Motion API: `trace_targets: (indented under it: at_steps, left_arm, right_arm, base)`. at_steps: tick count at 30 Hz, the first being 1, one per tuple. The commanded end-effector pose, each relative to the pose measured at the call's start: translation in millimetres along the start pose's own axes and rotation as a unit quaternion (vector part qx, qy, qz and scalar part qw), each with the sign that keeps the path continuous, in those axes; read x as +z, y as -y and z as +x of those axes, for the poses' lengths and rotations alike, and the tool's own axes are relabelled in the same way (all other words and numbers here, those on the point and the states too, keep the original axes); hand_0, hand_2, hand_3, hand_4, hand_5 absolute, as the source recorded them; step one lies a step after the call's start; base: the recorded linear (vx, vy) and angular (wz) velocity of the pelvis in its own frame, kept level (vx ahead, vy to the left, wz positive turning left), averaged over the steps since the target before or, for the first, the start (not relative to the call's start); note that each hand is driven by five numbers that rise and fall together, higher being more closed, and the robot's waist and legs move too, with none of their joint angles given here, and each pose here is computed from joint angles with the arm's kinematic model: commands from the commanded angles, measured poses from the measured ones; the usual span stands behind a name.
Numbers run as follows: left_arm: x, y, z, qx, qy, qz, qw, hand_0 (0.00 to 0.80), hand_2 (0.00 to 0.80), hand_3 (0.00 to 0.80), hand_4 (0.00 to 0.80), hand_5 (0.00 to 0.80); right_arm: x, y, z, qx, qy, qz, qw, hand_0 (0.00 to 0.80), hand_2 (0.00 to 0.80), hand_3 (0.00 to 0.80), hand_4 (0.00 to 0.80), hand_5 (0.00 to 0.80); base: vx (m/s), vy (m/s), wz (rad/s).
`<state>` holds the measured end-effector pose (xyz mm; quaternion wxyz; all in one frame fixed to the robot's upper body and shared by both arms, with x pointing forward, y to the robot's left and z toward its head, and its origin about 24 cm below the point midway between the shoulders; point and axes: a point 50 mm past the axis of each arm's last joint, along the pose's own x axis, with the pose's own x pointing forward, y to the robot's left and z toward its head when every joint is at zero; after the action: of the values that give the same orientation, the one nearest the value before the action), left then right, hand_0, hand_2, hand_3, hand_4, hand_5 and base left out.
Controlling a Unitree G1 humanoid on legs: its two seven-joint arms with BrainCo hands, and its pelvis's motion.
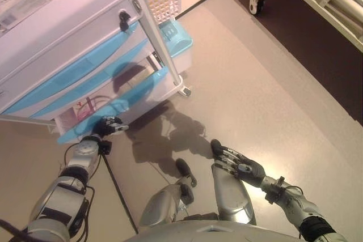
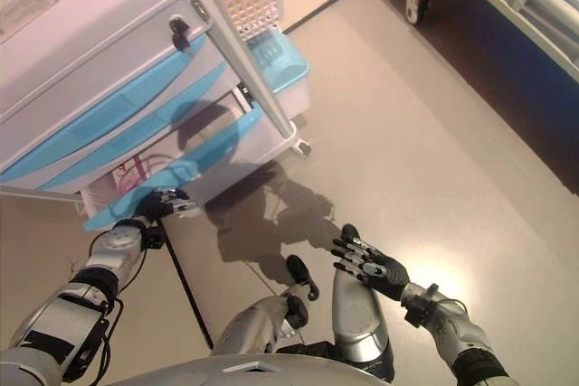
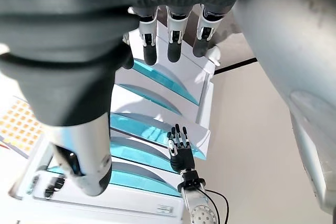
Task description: Open the drawer and pick up the medicine
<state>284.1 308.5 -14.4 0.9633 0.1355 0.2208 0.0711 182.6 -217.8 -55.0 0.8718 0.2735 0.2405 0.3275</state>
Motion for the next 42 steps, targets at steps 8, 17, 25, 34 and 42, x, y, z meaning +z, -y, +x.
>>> trace_targets:
  at_steps: [8, 17, 25, 34, 42]
  left_arm:
    - [33, -89, -11, 0.126, 0.018, -0.003, 0.992, 0.000, 0.000, 0.000, 0.000, 0.000]
    - [75, -123, -14, 0.194, 0.049, -0.023, 0.979, 0.000, 0.000, 0.000, 0.000, 0.000]
    - [107, -144, -21, 0.245, 0.093, -0.027, 0.965, 0.000, 0.000, 0.000, 0.000, 0.000]
    - [124, -135, -16, 0.177, 0.124, -0.042, 0.976, 0.000, 0.000, 0.000, 0.000, 0.000]
    - [88, -54, 4, -0.067, 0.118, -0.087, 0.987, 0.000, 0.000, 0.000, 0.000, 0.000]
  right_arm:
    - [-1, -17, 0, 0.071, 0.025, -0.005, 0.997, 0.000, 0.000, 0.000, 0.000, 0.000]
    - [4, -24, 8, 0.092, 0.056, -0.010, 0.994, 0.000, 0.000, 0.000, 0.000, 0.000]
    - [-1, -24, 7, 0.095, 0.062, -0.004, 0.994, 0.000, 0.000, 0.000, 0.000, 0.000]
    - [-5, -32, 16, 0.107, 0.073, 0.005, 0.992, 0.000, 0.000, 0.000, 0.000, 0.000]
    - [4, -28, 25, 0.048, 0.078, -0.035, 0.995, 0.000, 0.000, 0.000, 0.000, 0.000]
  base:
    - [-0.002, 0.060, -0.06]
    - [-0.038, -0.007, -0.01]
    - [-0.005, -0.010, 0.01]
    - [-0.043, -0.079, 0.06]
    - [-0.064, -0.096, 0.03]
